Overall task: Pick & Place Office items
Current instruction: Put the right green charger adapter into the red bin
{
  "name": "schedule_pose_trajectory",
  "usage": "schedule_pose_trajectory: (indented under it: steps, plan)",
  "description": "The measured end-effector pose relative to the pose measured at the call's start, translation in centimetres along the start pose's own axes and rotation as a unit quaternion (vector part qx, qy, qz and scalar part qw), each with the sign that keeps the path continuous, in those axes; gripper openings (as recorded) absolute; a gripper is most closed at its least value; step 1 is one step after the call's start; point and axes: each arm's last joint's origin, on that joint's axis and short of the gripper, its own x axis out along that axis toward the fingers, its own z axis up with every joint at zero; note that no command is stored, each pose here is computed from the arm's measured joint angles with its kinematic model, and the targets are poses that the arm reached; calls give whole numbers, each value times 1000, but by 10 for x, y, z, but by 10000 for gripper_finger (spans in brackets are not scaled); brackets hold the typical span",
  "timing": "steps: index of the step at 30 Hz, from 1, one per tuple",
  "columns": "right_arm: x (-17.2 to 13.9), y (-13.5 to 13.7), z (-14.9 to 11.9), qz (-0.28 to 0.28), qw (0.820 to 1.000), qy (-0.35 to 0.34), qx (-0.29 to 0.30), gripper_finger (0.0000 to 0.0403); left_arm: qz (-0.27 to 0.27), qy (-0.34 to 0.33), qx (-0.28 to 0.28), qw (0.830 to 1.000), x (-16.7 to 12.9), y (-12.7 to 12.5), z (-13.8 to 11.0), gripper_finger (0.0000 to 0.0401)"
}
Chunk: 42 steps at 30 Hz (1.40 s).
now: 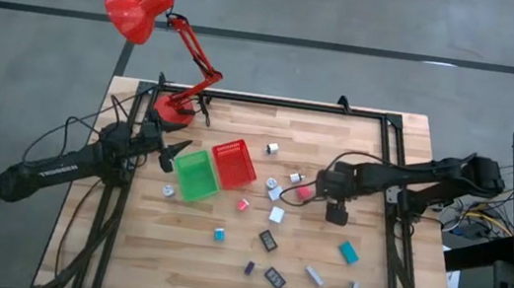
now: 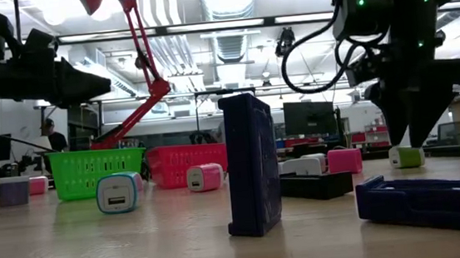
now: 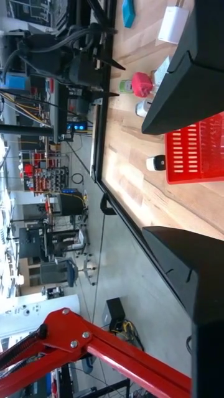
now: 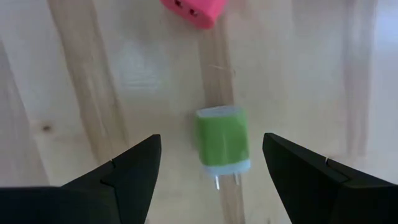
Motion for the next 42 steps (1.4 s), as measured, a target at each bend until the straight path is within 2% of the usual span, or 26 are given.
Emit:
schedule_pose_trajectory:
  steps: [8, 14, 20, 34, 42]
  plan:
    - [20, -6, -2, 31, 999, 7, 11, 276, 0, 2, 0, 1000, 0, 0, 0, 257]
    - [23, -8, -3, 30, 999, 4, 17, 266, 0, 2, 0, 1000, 0, 0, 0, 257]
    - [24, -8, -3, 30, 1000, 3, 9, 234, 0, 3, 0, 1000, 0, 0, 0, 257]
    - [26, -8, -5, 30, 999, 6, 11, 130, 0, 3, 0, 1000, 0, 0, 0, 257]
    - [26, -8, -5, 29, 1000, 4, 12, 131, 0, 3, 0, 1000, 0, 0, 0, 257]
